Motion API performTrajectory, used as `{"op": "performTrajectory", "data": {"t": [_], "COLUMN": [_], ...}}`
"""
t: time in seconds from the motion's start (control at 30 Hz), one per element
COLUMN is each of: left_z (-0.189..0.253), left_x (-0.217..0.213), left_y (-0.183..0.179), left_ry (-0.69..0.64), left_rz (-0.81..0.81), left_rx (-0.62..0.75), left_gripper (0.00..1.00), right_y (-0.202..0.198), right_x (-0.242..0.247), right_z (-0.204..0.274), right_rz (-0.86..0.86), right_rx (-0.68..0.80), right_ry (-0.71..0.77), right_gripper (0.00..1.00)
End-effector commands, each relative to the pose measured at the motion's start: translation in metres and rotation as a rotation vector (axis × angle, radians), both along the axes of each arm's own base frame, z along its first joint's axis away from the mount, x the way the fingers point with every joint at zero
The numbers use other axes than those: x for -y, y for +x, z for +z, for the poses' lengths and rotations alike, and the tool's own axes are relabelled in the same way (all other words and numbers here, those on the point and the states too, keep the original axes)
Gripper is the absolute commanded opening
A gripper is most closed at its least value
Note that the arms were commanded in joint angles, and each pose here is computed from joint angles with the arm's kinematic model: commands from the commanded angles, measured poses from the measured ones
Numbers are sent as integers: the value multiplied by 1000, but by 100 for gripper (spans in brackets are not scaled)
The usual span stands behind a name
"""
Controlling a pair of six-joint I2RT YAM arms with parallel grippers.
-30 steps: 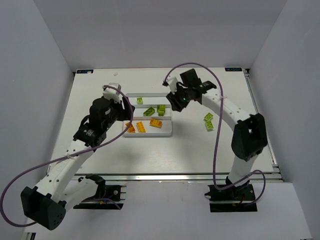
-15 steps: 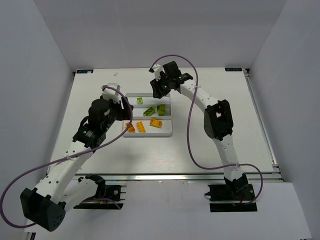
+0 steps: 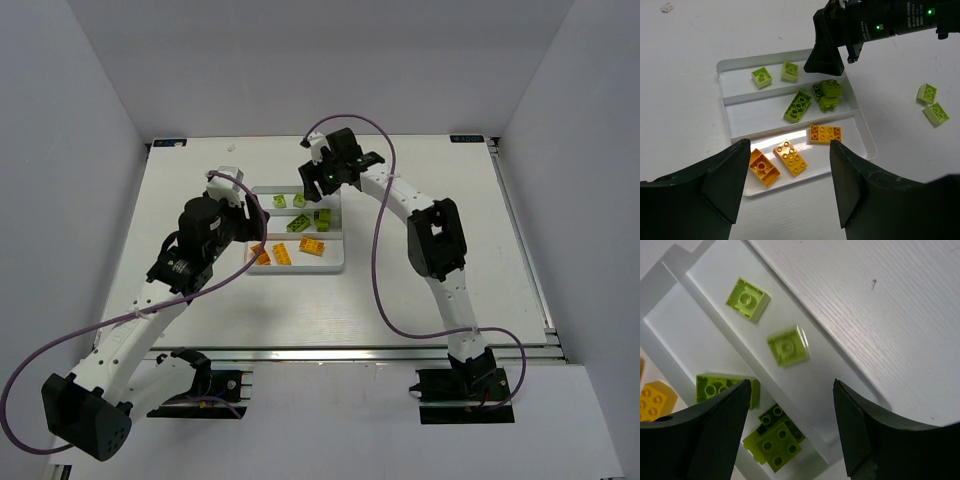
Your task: Sort the legos into containers by color
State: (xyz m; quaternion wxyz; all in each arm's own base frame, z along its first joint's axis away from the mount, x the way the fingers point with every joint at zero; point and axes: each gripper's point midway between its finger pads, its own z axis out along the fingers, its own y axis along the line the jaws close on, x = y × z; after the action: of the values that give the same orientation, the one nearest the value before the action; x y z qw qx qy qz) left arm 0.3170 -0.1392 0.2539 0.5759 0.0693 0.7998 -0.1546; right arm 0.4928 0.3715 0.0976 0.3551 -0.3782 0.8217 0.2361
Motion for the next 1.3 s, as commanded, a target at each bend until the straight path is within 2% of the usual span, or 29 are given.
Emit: {"op": "performTrajectory", "data": {"t": [0.0,0.03,0.1,0.13,0.2,0.27,0.3,0.37,0.4,0.43,0.47,0.6,0.77,1.0,1.27], "left_z": [10,11,13,14,17,19,20,22,23,24,24,25,24,25,23], "left_x": [7,10,11,17,21,24,25,28,28,28,28,29,27,27,27], "left_y": [-2,-3,-4,-7,-9,-11,-12,-13,-14,-15,-15,-16,-15,-16,-14], "left_ry": [-23,-29,-30,-40,-52,-62,-66,-74,-76,-79,-79,-83,-77,-77,-75], "left_rz": [-46,-61,-71,-108,-127,-150,-154,-170,-171,-175,-176,-181,-171,-170,-170], "left_rx": [28,30,30,27,32,36,37,38,43,44,44,46,46,47,43], "left_gripper": [74,74,72,72,70,70,70,70,70,70,71,72,72,72,72], "right_y": [2,-18,-23,-46,-60,-77,-79,-98,-99,-104,-102,-92,-87,-78,-76], "right_x": [19,32,60,79,116,145,166,198,216,222,232,262,267,293,297], "right_z": [70,83,97,100,108,83,75,52,45,43,40,20,-20,-51,-62], "right_rz": [-55,-71,-129,-149,-200,-231,-272,-298,-337,-337,-350,-392,-313,-296,-297], "right_rx": [99,94,146,137,123,37,8,-67,-79,-78,-72,-83,-183,-165,-175], "right_ry": [69,73,74,64,49,-13,-48,-113,-136,-147,-158,-233,-316,-475,-490], "right_gripper": [69,59,43,31,22,20,22,42,59,87,89,89,86,85,81]}}
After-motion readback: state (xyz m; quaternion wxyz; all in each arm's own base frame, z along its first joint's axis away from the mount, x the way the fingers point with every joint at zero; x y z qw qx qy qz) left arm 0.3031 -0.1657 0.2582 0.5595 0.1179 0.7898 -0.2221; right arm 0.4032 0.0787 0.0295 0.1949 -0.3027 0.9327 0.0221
